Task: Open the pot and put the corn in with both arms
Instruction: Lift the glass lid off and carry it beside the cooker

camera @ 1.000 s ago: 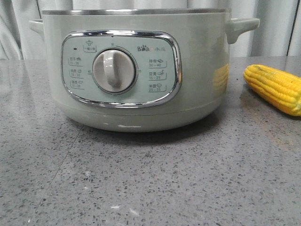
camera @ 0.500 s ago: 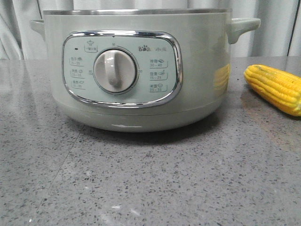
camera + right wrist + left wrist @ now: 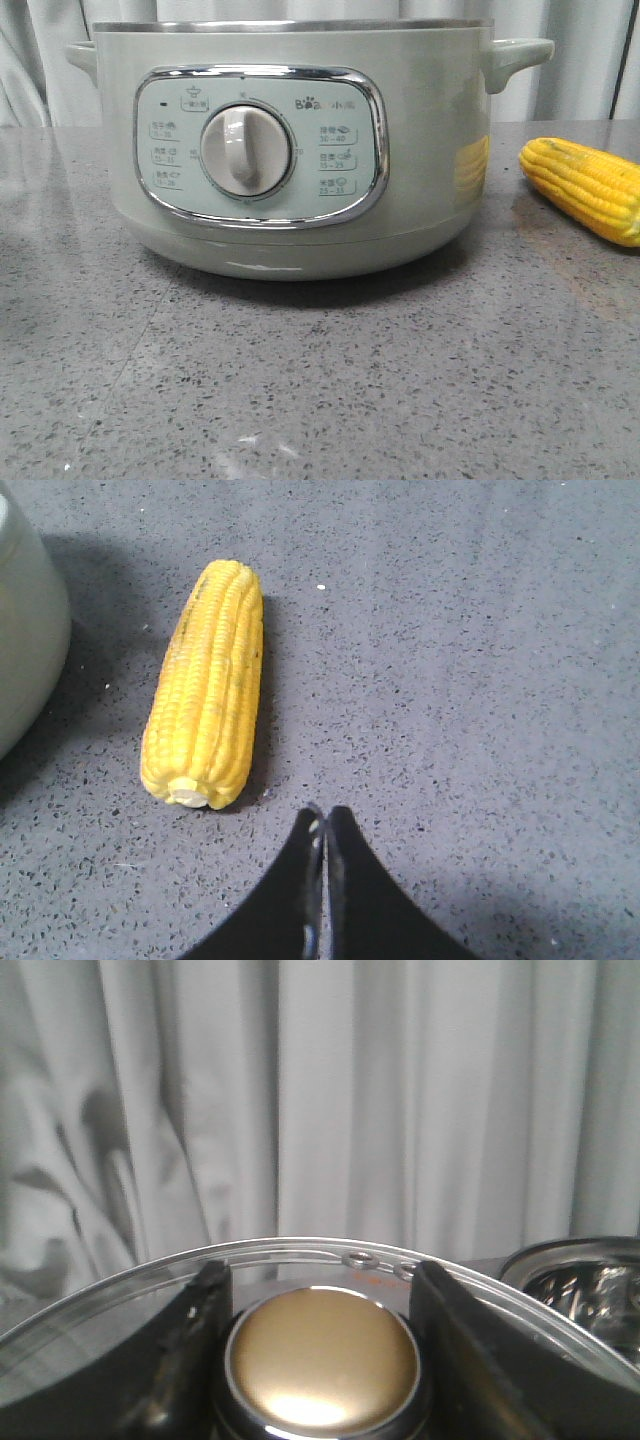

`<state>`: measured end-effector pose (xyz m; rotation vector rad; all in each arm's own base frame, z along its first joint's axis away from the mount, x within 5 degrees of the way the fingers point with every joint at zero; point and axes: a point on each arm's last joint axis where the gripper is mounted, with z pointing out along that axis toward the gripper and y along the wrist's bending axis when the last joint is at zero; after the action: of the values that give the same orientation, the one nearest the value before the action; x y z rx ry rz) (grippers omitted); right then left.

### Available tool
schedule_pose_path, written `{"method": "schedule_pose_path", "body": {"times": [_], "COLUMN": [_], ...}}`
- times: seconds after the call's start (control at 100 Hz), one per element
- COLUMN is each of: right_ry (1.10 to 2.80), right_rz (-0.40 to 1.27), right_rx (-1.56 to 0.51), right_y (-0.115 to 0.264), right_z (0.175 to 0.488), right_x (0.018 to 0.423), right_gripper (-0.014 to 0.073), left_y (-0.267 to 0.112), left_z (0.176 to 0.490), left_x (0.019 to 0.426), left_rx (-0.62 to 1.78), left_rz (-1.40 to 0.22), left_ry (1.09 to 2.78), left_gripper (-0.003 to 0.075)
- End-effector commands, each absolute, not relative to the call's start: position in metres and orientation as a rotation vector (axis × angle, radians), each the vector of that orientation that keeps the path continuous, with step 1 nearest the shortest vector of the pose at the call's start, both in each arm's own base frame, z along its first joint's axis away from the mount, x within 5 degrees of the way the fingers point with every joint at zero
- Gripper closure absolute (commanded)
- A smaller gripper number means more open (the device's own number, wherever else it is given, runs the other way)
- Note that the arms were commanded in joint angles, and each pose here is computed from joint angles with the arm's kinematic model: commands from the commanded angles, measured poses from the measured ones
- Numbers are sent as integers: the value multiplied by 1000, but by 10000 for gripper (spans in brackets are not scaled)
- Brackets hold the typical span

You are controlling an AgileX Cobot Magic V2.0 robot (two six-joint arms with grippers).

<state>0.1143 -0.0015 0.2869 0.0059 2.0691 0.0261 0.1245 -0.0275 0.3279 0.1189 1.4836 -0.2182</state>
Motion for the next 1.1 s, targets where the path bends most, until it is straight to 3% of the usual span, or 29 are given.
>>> {"method": "schedule_pose_path", "body": {"times": [0.0, 0.25, 0.62, 1.09], "right_ry": [1975, 1975, 1975, 1975], "right_rz": [7, 7, 7, 7], "right_rx": [17, 17, 17, 17], "right_y": [-4, -4, -4, -4], "right_z": [302, 302, 302, 302], "right_x": [120, 120, 120, 120], "right_gripper": [659, 659, 659, 659], "left_y": [-19, -17, -36, -45], "left_z": [335, 297, 274, 245], "left_x": [118, 121, 149, 191], "left_rx": [47, -15, 60, 56], "left_rz": [-206, -223, -275, -232], "left_ry": [1350, 1452, 1576, 1604], "left_gripper": [741, 741, 741, 741]}}
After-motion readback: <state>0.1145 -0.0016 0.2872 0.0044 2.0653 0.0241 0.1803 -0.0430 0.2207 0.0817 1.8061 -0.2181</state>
